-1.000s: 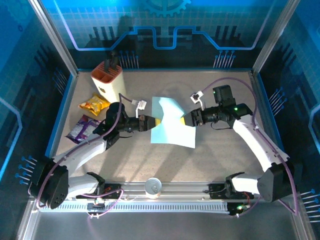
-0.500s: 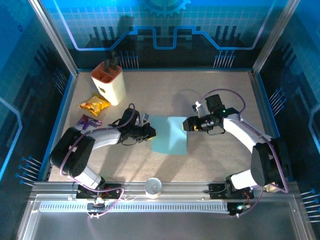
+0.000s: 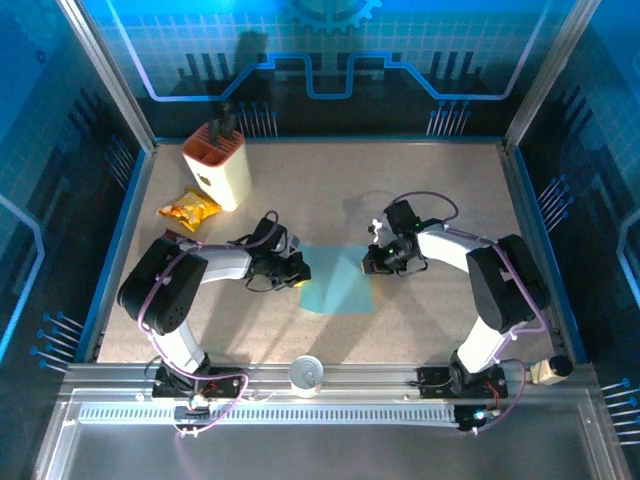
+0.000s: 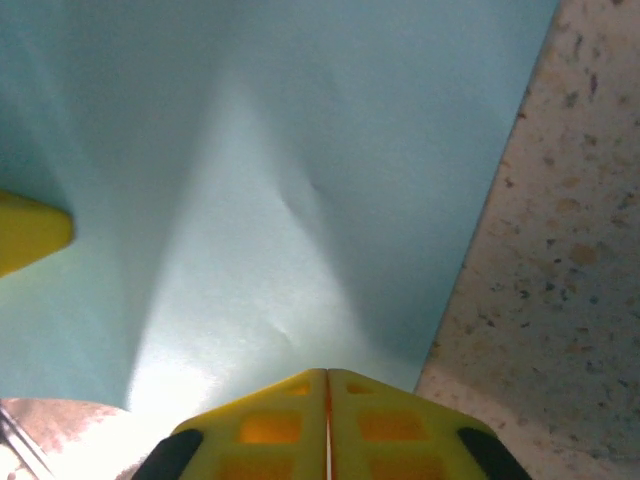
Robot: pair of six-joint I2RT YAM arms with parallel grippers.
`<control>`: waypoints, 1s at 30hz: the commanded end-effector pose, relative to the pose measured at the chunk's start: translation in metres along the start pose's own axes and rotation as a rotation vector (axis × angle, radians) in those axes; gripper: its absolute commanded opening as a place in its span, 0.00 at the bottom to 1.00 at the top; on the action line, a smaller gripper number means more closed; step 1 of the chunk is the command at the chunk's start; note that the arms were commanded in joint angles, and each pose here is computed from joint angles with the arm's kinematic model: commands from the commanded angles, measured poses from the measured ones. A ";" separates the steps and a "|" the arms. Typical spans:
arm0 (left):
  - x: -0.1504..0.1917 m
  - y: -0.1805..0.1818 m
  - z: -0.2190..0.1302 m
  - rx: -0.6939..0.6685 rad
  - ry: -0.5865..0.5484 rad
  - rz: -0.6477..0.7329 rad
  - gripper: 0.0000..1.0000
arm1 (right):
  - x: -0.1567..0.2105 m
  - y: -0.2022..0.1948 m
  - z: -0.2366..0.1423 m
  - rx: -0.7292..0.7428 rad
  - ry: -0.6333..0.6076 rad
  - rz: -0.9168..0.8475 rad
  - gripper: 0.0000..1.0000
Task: Fold a paper plane with a square sheet of paper (fold left side to right side)
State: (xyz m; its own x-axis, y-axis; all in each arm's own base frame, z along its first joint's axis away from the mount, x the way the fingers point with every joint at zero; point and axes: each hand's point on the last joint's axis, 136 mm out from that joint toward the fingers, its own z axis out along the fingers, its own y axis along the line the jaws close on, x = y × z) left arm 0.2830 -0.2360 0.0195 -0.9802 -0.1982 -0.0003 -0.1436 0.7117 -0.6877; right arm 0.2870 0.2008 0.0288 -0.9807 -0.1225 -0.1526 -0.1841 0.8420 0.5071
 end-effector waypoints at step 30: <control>0.019 -0.110 0.017 0.179 0.071 0.169 0.67 | 0.022 -0.014 0.024 0.062 0.061 0.052 0.00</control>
State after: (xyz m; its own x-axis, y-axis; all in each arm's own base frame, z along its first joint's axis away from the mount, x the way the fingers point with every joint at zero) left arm 0.2825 -0.3194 0.0837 -0.9939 -0.0498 -0.0983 0.0470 0.6155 -0.7867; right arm 0.2837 0.2043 0.0116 -0.9859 -0.1124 -0.1241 -0.1591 0.8596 0.4856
